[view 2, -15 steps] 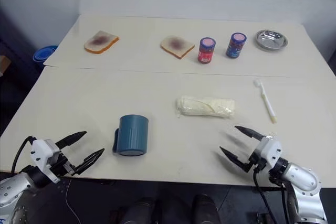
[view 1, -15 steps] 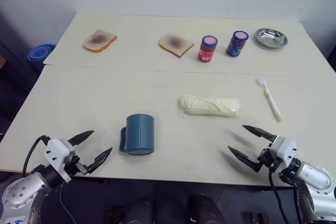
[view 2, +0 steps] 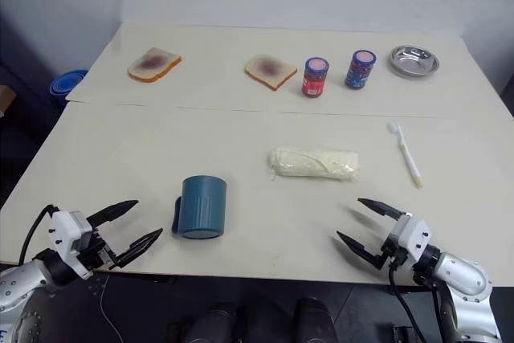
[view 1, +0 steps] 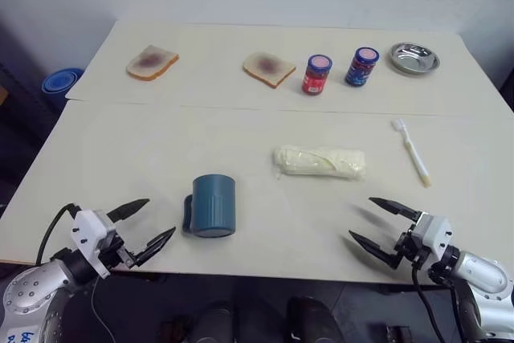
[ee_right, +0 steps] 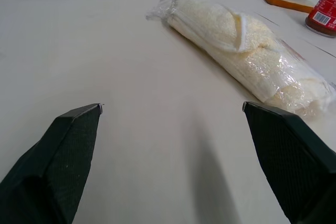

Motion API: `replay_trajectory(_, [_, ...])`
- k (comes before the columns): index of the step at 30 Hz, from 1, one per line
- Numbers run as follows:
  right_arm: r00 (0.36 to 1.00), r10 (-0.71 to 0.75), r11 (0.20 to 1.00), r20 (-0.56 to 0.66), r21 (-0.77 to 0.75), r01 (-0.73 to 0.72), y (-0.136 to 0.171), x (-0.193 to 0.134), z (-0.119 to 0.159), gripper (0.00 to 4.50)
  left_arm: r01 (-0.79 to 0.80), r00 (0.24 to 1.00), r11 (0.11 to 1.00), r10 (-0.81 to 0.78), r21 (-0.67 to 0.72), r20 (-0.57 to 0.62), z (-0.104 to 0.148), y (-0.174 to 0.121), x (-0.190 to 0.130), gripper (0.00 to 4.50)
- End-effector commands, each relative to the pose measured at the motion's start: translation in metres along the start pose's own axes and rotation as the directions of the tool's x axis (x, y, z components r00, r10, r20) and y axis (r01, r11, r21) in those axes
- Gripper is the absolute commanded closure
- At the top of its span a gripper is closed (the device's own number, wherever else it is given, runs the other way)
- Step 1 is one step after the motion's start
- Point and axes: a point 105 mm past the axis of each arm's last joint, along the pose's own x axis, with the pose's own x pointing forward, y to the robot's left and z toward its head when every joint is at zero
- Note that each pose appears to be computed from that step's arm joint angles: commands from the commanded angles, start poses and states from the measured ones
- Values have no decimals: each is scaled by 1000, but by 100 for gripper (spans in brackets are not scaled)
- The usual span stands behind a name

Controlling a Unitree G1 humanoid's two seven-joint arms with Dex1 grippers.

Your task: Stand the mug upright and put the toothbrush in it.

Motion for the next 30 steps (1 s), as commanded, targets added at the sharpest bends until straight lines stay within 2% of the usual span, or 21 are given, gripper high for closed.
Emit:
replay_trajectory(1, [999,-25,999,20,-35,26,-9,-8,6,1,16,999,999,-17,30,38,12,0,2,0])
replay_trajectory(5, [999,-33,997,33,-73,35,-18,-11,12,1,11,998,1000,-13,29,59,16,4,5,0])
replay_trajectory(8, [999,-4,995,49,-99,9,-33,-6,28,1,19,993,1000,-19,-1,117,31,7,9,0])
replay_trajectory(12, [994,106,994,25,-28,-106,-48,15,51,1,192,969,977,-172,-97,180,58,1,8,0])
replay_trajectory(14, [979,191,981,-71,-9,-192,-51,32,54,1,238,957,968,-219,-83,189,69,3,10,0])
replay_trajectory(17, [954,94,993,-286,-48,-112,-81,66,48,1,315,942,949,-310,-25,132,70,-4,16,0])
replay_trajectory(19, [946,93,989,-309,-82,-124,-92,91,54,1,347,928,938,-342,-12,151,75,-9,22,0])
replay_trajectory(23, [886,185,975,-426,-33,-219,-93,120,41,1,395,908,919,-391,5,152,77,-18,29,0])
replay_trajectory(26, [828,279,951,-487,22,-307,-87,127,30,61,395,907,918,-394,20,150,77,-19,33,0])
replay_trajectory(30, [814,333,939,-475,91,-331,-90,126,36,204,386,910,922,-385,28,151,76,-19,33,0])
